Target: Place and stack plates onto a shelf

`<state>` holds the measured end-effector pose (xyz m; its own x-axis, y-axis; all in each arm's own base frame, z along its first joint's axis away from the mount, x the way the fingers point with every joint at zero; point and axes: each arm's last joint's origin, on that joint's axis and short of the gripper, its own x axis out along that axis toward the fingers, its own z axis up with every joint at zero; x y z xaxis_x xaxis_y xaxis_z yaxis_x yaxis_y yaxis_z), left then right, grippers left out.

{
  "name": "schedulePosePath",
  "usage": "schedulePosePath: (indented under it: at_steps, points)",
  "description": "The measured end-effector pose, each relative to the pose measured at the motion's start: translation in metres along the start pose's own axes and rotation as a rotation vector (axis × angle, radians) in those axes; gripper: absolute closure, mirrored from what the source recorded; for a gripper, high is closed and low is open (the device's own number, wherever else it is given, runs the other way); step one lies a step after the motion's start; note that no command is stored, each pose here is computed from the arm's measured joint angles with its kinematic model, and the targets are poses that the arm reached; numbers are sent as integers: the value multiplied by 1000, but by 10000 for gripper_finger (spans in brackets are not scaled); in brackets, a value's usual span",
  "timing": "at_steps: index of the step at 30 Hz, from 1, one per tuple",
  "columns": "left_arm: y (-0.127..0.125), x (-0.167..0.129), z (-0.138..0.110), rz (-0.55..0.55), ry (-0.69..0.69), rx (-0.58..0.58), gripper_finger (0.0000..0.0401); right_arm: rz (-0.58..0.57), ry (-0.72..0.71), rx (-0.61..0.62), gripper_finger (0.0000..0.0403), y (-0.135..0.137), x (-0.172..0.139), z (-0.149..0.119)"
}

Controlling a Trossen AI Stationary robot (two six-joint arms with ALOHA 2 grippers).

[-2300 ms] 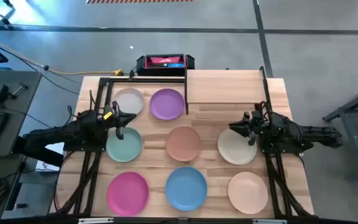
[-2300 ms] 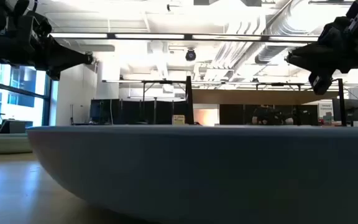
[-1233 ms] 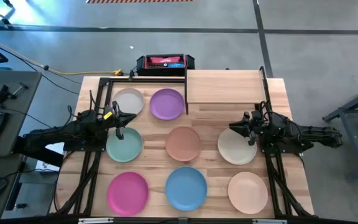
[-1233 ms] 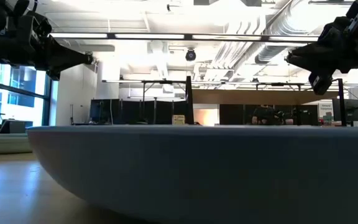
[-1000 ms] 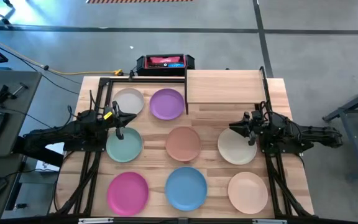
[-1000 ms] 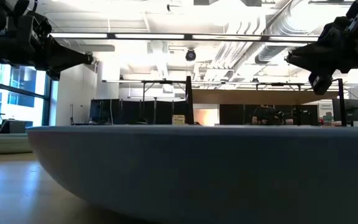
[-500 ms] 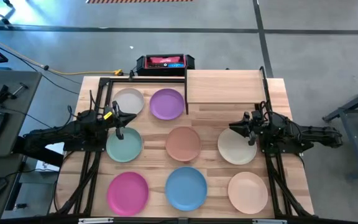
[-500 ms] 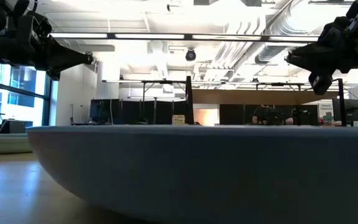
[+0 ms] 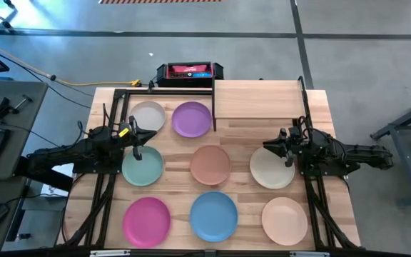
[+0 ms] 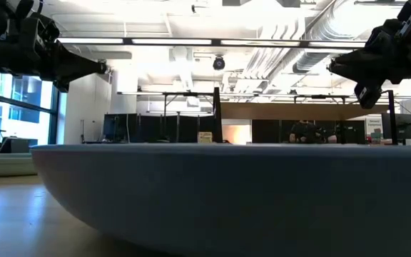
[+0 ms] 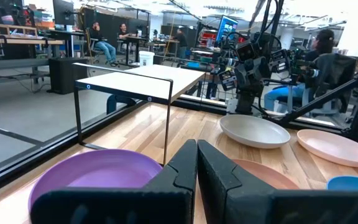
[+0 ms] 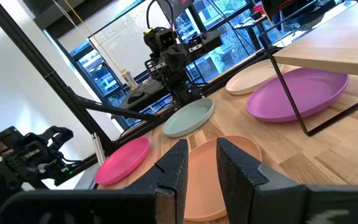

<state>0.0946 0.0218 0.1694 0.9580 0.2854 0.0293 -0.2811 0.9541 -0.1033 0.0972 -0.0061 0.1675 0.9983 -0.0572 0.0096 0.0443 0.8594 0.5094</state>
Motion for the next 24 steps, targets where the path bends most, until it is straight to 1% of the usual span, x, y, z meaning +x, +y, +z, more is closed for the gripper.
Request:
schedulePosePath:
  at_steps: [6,11,14,20,22,24]
  points:
    - [0,0,0,1,0,0,398,0,0,0,336,0,0,0]
    - [1,0,1,28,-11,-6,398,0,0,0,336,0,0,0]
    - [0,0,4,22,-48,-90,398,0,0,0,336,0,0,0]
    - [0,-1,12,-4,-125,-348,398,0,0,0,336,0,0,0]
    - [0,-1,12,-6,-123,-400,398,0,0,0,336,0,0,0]
    - [0,-1,12,-8,-124,-424,398,-3,-2,-6,336,0,0,0]
